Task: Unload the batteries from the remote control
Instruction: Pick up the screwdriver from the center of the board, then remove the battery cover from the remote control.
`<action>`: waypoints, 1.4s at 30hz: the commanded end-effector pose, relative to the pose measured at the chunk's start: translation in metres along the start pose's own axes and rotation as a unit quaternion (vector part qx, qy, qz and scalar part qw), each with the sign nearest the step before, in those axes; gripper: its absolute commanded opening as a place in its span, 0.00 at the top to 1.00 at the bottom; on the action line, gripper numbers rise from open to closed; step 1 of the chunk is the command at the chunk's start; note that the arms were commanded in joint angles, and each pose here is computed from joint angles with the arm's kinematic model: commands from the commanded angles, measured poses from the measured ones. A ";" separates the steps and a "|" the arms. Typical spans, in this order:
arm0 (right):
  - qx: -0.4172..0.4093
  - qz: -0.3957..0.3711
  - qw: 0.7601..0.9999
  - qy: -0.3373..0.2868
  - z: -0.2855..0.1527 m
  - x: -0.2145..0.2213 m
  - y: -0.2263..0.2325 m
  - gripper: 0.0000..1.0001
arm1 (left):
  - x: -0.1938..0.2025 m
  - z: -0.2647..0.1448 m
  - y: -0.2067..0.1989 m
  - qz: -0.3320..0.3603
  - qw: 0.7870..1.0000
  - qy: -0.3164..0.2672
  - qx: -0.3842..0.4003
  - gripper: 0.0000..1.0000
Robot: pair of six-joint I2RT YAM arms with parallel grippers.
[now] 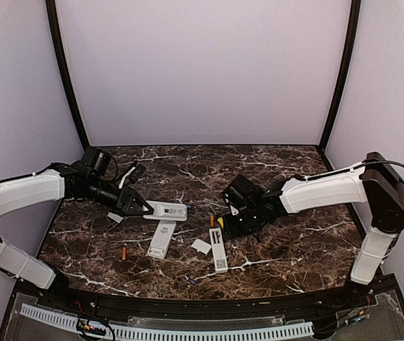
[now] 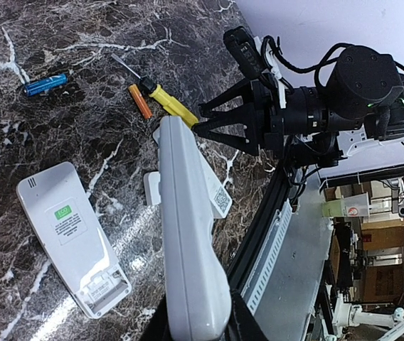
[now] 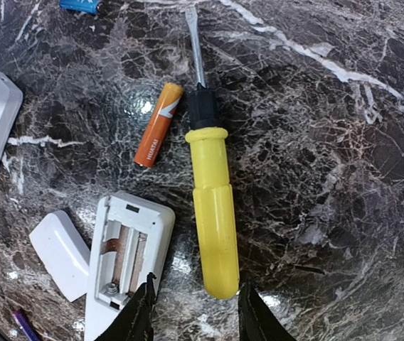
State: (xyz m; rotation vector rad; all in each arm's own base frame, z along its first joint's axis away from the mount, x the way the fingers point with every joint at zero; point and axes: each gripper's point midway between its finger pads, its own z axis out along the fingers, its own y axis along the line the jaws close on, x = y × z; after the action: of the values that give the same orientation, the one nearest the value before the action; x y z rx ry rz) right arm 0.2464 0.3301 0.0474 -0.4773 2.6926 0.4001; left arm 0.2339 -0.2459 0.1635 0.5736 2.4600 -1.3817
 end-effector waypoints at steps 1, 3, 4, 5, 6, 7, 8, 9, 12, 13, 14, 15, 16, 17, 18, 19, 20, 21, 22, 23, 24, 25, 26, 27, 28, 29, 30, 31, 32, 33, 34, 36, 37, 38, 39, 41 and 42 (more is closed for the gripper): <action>0.023 -0.019 1.000 0.007 0.010 -0.002 -0.006 0.63 | -0.008 -0.007 -0.002 0.016 1.000 -0.010 -0.014 1.00; 0.030 -0.022 0.999 0.008 0.013 -0.003 -0.007 0.64 | -0.008 -0.007 -0.002 0.016 1.000 -0.011 -0.015 1.00; 0.032 -0.025 0.999 0.007 0.014 -0.004 -0.007 0.65 | -0.008 -0.007 -0.002 0.016 1.000 -0.010 -0.015 1.00; 0.035 -0.028 0.999 0.008 0.016 -0.004 -0.008 0.66 | -0.008 -0.007 -0.002 0.016 1.000 -0.010 -0.015 1.00; 0.038 -0.029 0.999 0.008 0.017 -0.005 -0.008 0.67 | -0.008 -0.007 -0.002 0.016 1.000 -0.010 -0.014 1.00; 0.041 -0.032 0.999 0.008 0.018 -0.005 -0.009 0.67 | -0.008 -0.007 -0.002 0.016 1.000 -0.010 -0.015 1.00; 0.042 -0.034 0.998 0.007 0.019 -0.006 -0.009 0.67 | -0.007 -0.007 -0.002 0.015 1.000 -0.010 -0.014 1.00; 0.045 -0.036 0.998 0.007 0.020 -0.006 -0.009 0.67 | -0.007 -0.007 -0.002 0.015 1.000 -0.010 -0.014 1.00; 0.057 -0.039 0.998 0.011 0.025 -0.005 -0.014 0.72 | -0.007 -0.007 -0.004 0.018 1.000 -0.010 -0.011 1.00; 0.061 -0.039 0.997 0.012 0.027 -0.004 -0.015 0.75 | -0.008 -0.007 -0.003 0.018 1.000 -0.010 -0.012 1.00; 0.063 -0.039 0.997 0.011 0.028 -0.004 -0.016 0.78 | -0.007 -0.008 -0.003 0.019 1.000 -0.010 -0.012 1.00; 0.064 -0.038 0.997 0.010 0.028 -0.005 -0.016 0.81 | -0.007 -0.008 -0.003 0.020 1.000 -0.010 -0.013 1.00; 0.064 -0.037 0.997 0.008 0.028 -0.005 -0.016 0.85 | -0.007 -0.007 -0.003 0.020 1.000 -0.009 -0.013 1.00; 0.063 -0.036 0.997 0.004 0.027 -0.006 -0.016 0.90 | -0.007 -0.007 -0.002 0.021 1.000 -0.008 -0.013 1.00; 0.061 -0.034 0.998 0.000 0.025 -0.007 -0.016 0.94 | -0.007 -0.007 -0.003 0.021 1.000 -0.007 -0.012 1.00; 0.060 -0.032 0.998 -0.003 0.022 -0.009 -0.016 0.99 | -0.006 -0.006 -0.002 0.021 1.000 -0.004 -0.012 1.00; 0.060 -0.031 0.998 -0.008 0.019 -0.011 -0.017 1.00 | -0.006 -0.006 -0.002 0.021 1.000 -0.002 -0.010 1.00; 0.061 -0.031 0.998 -0.012 0.014 -0.012 -0.017 1.00 | -0.005 -0.006 -0.002 0.022 1.000 0.000 -0.010 1.00; 0.063 -0.032 0.997 -0.015 0.009 -0.014 -0.018 1.00 | -0.005 -0.005 -0.002 0.023 1.000 0.001 -0.009 1.00; 0.062 -0.034 0.997 -0.019 0.001 -0.016 -0.019 1.00 | -0.004 -0.005 -0.002 0.022 1.000 0.004 -0.007 1.00; 0.059 -0.038 0.997 -0.023 -0.009 -0.018 -0.018 1.00 | -0.005 -0.004 -0.004 0.028 1.000 0.007 0.000 1.00; 0.052 -0.046 0.997 -0.026 -0.019 -0.019 -0.016 1.00 | -0.003 -0.004 -0.004 0.027 1.000 0.013 0.003 1.00; 0.041 -0.061 0.997 -0.025 -0.031 -0.018 -0.014 1.00 | -0.003 -0.004 -0.008 0.032 0.999 0.016 0.013 1.00; 0.031 -0.072 0.997 -0.025 -0.041 -0.016 -0.011 1.00 | -0.002 -0.002 -0.011 0.029 0.999 0.022 0.026 1.00; 0.019 -0.086 0.996 -0.027 -0.055 -0.013 -0.007 1.00 | -0.001 -0.002 -0.012 0.028 0.999 0.026 0.034 1.00; -0.002 -0.102 0.995 -0.023 -0.067 -0.008 -0.001 1.00 | 0.001 0.000 -0.014 0.019 0.998 0.035 0.046 1.00; -0.023 -0.121 0.992 -0.019 -0.078 -0.001 0.006 1.00 | 0.002 0.001 -0.014 0.017 0.998 0.040 0.051 1.00; -0.046 -0.139 0.989 -0.014 -0.089 0.006 0.014 1.00 | 0.005 0.003 -0.012 0.008 0.997 0.047 0.053 1.00; -0.063 -0.153 0.986 -0.006 -0.099 0.014 0.021 1.00 | 0.006 0.004 -0.010 0.008 0.997 0.050 0.052 1.00; -0.078 -0.170 0.982 0.002 -0.109 0.024 0.030 1.00 | 0.007 0.005 -0.007 0.003 0.997 0.055 0.046 1.00; -0.083 -0.181 0.980 0.012 -0.114 0.031 0.034 1.00 | 0.007 0.006 -0.006 0.004 0.997 0.056 0.044 1.00; -0.082 -0.198 0.976 0.035 -0.122 0.043 0.039 1.00 | 0.007 0.006 -0.004 0.002 0.998 0.057 0.041 1.00; -0.080 -0.206 0.974 0.045 -0.123 0.047 0.042 1.00 | 0.007 0.006 -0.004 0.002 0.998 0.057 0.041 1.00; -0.079 -0.214 0.972 0.055 -0.124 0.051 0.045 1.00 | 0.007 0.006 -0.004 0.002 0.998 0.057 0.041 1.00; -0.078 -0.222 0.970 0.065 -0.123 0.055 0.049 1.00 | 0.008 0.006 -0.004 0.000 0.997 0.058 0.042 1.00; -0.075 -0.242 0.964 0.085 -0.120 0.062 0.056 1.00 | 0.008 0.007 -0.004 -0.001 0.997 0.059 0.043 1.00; -0.072 -0.249 0.962 0.091 -0.117 0.064 0.059 1.00 | 0.009 0.007 -0.003 -0.002 0.997 0.060 0.042 1.00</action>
State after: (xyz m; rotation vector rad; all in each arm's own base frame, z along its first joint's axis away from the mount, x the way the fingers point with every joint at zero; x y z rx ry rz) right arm 0.1510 0.3287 0.1512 -1.0978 2.5286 0.5001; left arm 0.2265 -0.2507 0.1470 0.6588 2.5420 -1.4586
